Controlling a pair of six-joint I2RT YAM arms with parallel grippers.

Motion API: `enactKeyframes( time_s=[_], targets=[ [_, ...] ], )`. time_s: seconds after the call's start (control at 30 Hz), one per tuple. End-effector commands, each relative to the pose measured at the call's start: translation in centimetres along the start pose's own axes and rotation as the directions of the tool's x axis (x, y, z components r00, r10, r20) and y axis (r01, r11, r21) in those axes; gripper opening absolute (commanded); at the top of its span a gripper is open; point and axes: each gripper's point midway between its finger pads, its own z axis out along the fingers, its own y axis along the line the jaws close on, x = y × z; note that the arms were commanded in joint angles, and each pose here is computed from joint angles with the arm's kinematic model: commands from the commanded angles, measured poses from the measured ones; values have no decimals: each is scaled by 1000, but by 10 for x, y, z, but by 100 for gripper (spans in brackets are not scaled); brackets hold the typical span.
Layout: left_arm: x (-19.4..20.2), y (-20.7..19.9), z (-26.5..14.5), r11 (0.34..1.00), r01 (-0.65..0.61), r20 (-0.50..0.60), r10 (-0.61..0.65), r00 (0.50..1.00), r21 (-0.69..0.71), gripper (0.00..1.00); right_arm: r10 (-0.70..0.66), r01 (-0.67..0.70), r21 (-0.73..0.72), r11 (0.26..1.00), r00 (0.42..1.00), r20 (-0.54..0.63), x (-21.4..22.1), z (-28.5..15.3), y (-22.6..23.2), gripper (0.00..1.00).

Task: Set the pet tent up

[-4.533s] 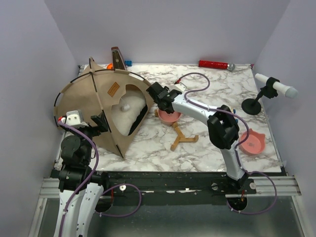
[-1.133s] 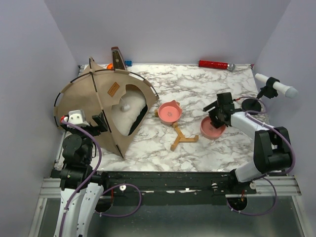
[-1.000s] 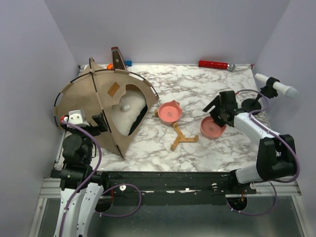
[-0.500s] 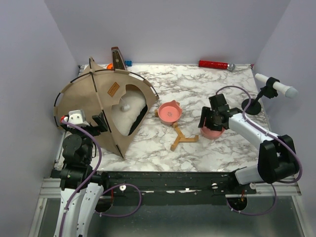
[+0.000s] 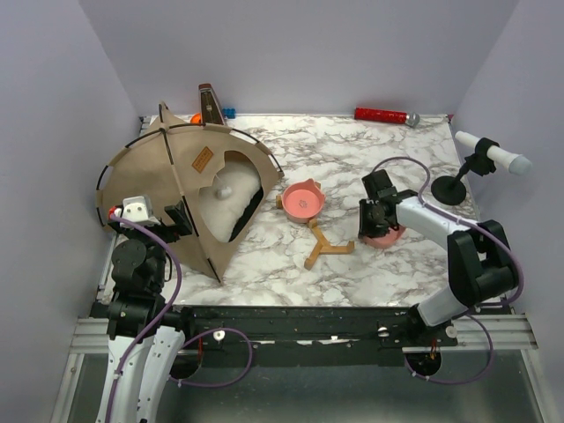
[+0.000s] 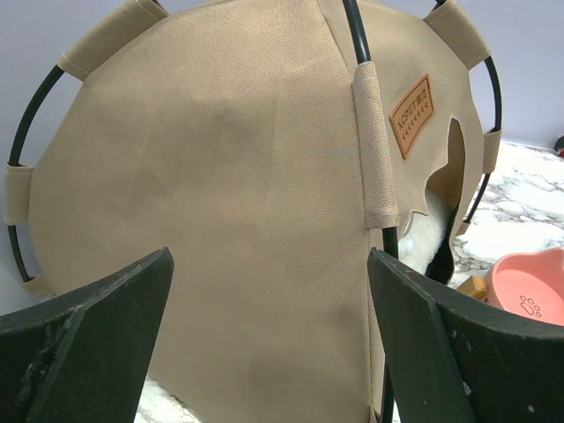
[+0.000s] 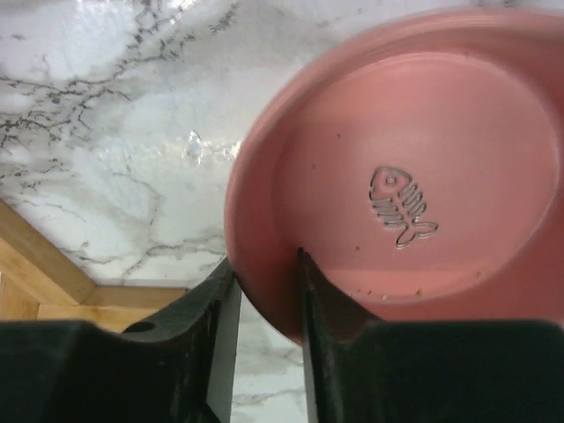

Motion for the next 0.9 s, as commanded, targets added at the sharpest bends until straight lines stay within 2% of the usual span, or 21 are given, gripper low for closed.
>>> enactKeyframes(
  time_s=[0.0,0.07,0.1,0.23,0.43,0.63,0.87],
  targets=[
    [2,3,1,1000,-12,-2,12,1000,-15,99,-39,39,0,999,999,-28,2,8,3,25],
    [2,3,1,1000,-11,-4,11,1000,-14,99,-28,28,9,1000,999,-26,-3,7,5,3],
    [3,2,1,1000,-12,-5,12,1000,-13,99,-19,19,11,1000,1000,-19,-8,4,8,1],
    [2,3,1,1000,-10,-2,10,1000,-13,99,53,-53,-17,998,998,25,-36,-18,24,0],
    [0,2,0,1000,-6,5,6,1000,-10,99,104,-97,-154,983,994,35,-62,-66,75,0],
    [-1,1,-1,1000,-1,13,1,1000,-2,99,45,-33,-173,984,997,70,-59,-99,129,0],
    [-4,1,-4,1000,7,26,-7,1000,-2,99,-22,32,-143,989,997,68,-34,-99,172,0]
  ],
)
